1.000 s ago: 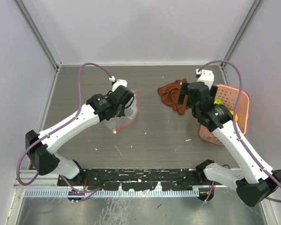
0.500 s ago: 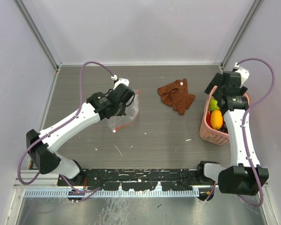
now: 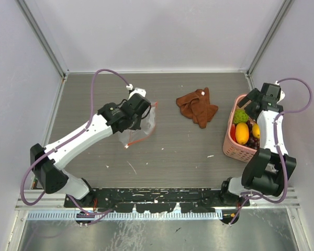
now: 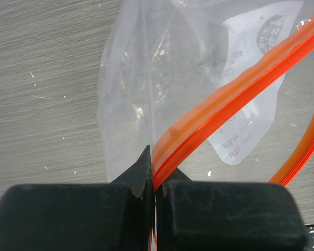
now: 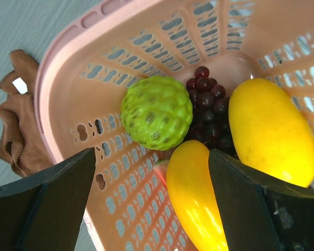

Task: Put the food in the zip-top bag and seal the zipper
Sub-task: Pick up the fake fruit from the bin.

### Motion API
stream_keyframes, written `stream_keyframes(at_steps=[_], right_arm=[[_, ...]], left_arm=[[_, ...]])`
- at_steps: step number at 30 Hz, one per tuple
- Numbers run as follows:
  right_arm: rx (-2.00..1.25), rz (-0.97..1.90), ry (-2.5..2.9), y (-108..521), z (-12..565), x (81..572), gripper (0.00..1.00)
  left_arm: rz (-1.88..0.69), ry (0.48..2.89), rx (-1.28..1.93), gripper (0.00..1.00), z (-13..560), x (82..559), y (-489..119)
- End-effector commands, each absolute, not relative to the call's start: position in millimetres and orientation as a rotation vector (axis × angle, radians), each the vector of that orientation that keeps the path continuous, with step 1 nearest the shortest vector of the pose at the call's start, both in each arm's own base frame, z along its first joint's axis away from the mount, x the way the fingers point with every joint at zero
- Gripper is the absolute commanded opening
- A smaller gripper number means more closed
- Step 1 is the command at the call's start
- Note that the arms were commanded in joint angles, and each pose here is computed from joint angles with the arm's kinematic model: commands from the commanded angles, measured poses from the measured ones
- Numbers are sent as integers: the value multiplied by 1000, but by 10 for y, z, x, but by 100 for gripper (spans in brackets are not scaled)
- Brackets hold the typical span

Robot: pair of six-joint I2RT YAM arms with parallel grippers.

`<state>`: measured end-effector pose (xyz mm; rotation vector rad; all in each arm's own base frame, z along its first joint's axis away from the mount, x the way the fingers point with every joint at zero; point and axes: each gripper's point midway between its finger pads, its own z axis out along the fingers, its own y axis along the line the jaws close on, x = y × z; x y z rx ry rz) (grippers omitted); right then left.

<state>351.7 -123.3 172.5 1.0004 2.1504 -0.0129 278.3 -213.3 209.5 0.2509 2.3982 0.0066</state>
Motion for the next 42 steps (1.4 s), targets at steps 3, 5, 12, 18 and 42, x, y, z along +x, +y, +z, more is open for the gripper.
stream_keyframes(at_steps=[3,5,12,18,42], right_arm=[[1026,35,2123,-1248,1534,3638,85],[1021,52,2137,-1233,1430,3664,84],[958,148,2157,-1120,1208,3791,89],[892,270,2163,-975,1085,3908,94],[745,266,2018,-961,1336,3954,53]], left_arm=[[-20,2368,259,0,2224,2851,-2174],[-15,2373,263,0,2207,2849,-2174],[-3,2393,267,0,2133,2851,-2183],[19,2401,277,0,2105,2865,-2178],[37,2392,272,0,2174,2882,-2150]])
